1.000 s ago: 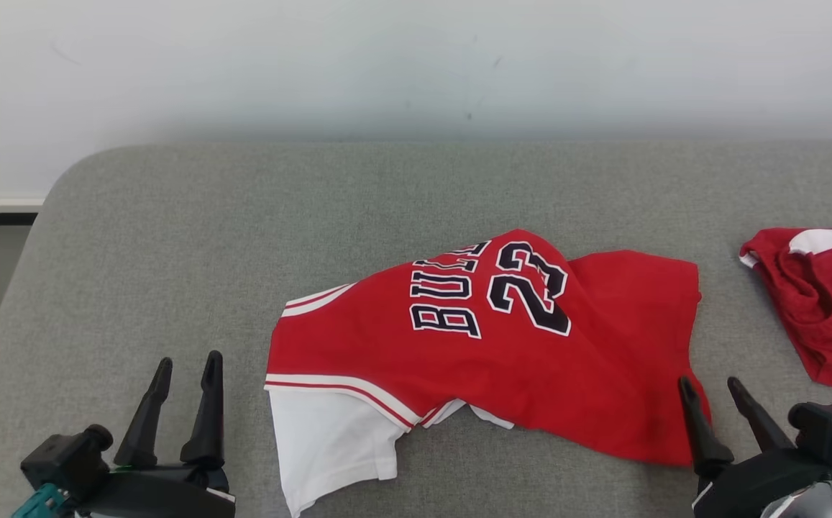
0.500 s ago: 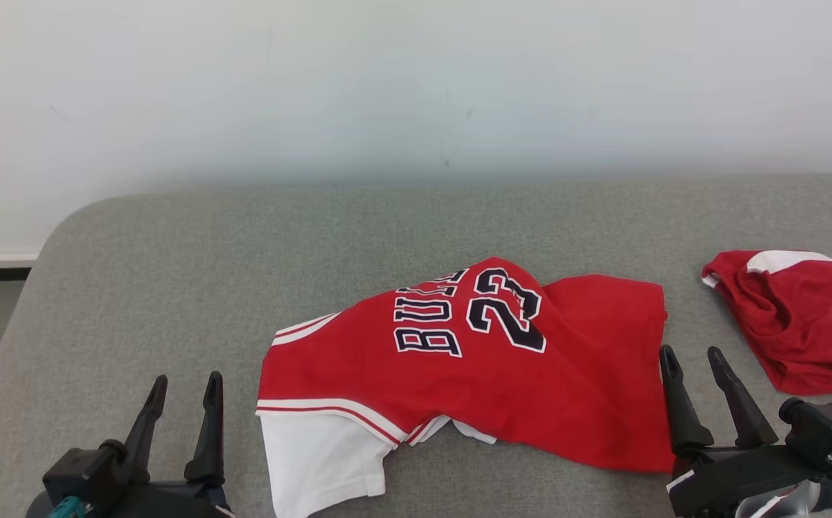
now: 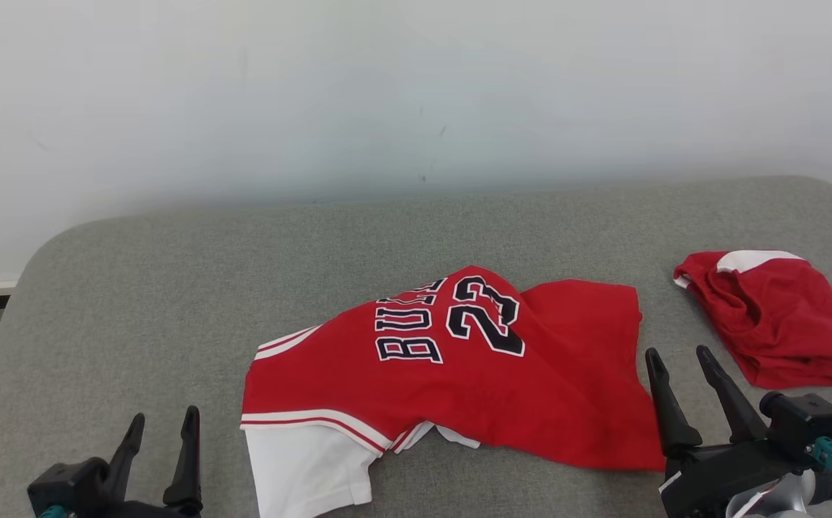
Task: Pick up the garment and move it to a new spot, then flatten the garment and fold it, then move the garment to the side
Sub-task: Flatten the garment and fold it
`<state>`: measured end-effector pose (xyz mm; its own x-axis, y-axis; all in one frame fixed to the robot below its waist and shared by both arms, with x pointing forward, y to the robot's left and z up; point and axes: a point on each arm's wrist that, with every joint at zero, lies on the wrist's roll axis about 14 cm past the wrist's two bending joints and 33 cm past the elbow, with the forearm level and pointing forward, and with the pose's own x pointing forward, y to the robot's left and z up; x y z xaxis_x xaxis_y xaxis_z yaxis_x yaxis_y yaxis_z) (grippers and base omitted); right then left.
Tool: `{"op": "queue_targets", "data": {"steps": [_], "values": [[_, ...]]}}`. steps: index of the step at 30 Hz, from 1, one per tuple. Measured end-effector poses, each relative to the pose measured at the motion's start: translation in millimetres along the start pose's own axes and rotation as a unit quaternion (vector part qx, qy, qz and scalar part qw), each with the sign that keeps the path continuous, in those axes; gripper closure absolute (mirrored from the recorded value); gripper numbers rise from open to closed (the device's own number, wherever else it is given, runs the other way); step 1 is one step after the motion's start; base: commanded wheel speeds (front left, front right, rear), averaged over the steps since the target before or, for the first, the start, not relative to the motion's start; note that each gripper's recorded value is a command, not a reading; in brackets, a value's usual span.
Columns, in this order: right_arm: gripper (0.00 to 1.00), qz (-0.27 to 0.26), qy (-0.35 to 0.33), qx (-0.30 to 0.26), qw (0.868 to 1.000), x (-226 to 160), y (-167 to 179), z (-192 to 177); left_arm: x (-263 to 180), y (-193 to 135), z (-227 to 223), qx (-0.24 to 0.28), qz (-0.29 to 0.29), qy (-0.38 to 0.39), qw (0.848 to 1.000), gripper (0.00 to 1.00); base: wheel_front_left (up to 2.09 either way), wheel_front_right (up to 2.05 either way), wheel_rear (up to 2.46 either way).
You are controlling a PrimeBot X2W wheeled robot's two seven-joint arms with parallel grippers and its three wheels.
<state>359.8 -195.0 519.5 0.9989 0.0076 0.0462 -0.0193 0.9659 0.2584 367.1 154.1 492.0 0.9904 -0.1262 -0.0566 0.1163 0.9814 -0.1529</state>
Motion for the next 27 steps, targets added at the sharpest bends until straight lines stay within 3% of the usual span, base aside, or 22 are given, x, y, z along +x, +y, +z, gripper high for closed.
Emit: {"op": "queue_targets", "data": {"steps": [27], "values": [[0.00, 0.002, 0.023, -0.009, 1.000, 8.8, 0.8, -13.4, -1.4, 0.7, -10.2, -0.004, 0.009, 0.029, 1.000, 0.00, 0.00, 0.00, 0.00]]}}
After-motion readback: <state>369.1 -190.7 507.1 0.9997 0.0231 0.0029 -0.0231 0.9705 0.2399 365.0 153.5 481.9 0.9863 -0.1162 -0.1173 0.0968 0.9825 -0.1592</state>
